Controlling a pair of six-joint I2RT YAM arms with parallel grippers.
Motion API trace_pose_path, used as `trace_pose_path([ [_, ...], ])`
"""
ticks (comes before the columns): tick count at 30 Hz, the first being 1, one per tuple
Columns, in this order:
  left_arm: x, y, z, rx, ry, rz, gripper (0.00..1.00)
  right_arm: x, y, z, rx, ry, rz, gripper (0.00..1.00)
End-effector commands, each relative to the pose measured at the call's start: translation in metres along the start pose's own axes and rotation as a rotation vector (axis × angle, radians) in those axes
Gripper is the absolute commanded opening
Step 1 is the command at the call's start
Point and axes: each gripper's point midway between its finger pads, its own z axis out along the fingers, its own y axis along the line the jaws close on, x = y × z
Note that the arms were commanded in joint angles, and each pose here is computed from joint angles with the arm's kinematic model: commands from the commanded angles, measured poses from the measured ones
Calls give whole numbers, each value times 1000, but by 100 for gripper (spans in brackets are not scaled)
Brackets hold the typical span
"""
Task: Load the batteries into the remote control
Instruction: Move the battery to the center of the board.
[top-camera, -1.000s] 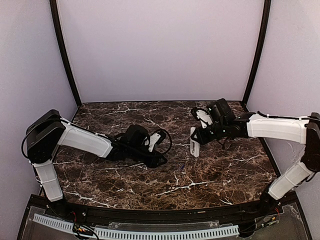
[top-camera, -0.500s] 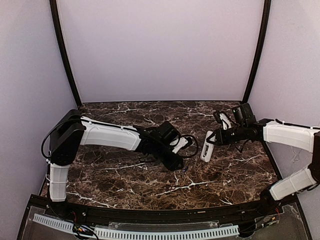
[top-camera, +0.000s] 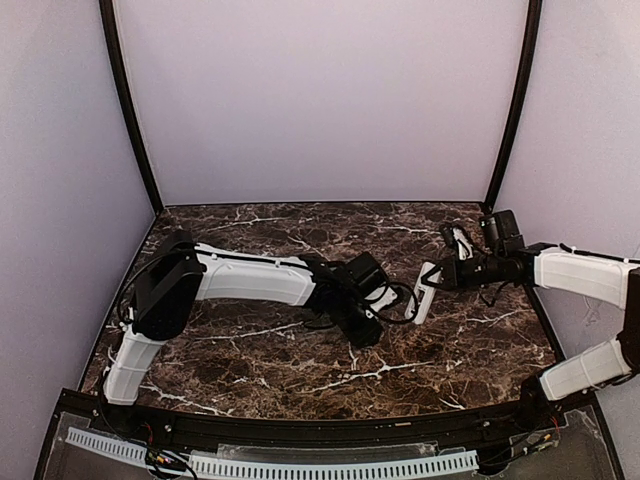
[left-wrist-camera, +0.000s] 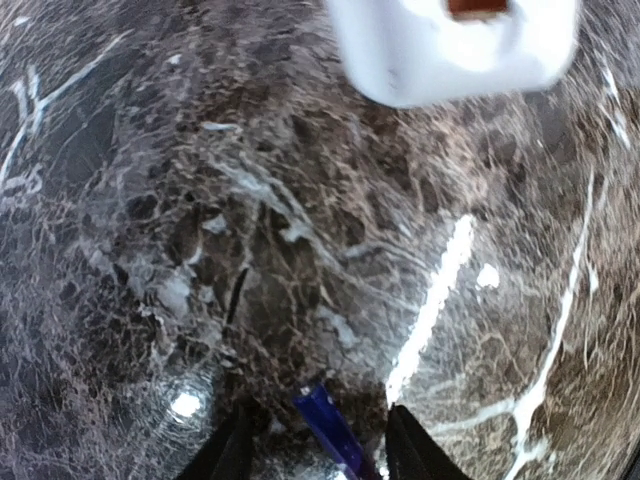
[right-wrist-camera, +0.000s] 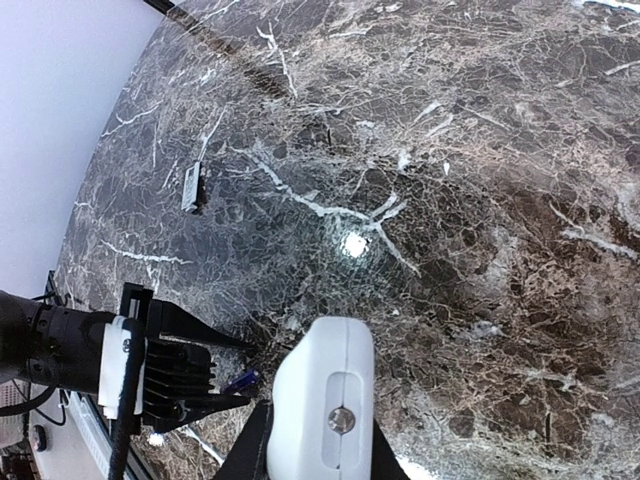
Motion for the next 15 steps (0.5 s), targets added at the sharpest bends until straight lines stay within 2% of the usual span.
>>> trace_pose_path([
  [1, 36, 21, 11, -125, 172, 40, 37, -6, 7, -4, -48, -31, -10, 0],
  [4, 50, 30, 5, -180, 248, 98, 19, -6, 12, -3, -86, -25, -9, 0],
  [8, 66, 40, -13, -232, 308, 113, 3, -6, 25, -2, -176, -19, -16, 0],
  [11, 77, 50, -32, -230, 289, 11, 1, -6, 35, -2, -251, -22, -10, 0],
  [14, 92, 67, -46, -247, 241, -193, 0, -5, 44, -1, -310, -16, -6, 0],
  [15, 82, 68, -57, -243, 178, -237, 0, -4, 45, -1, -322, -14, -4, 0],
])
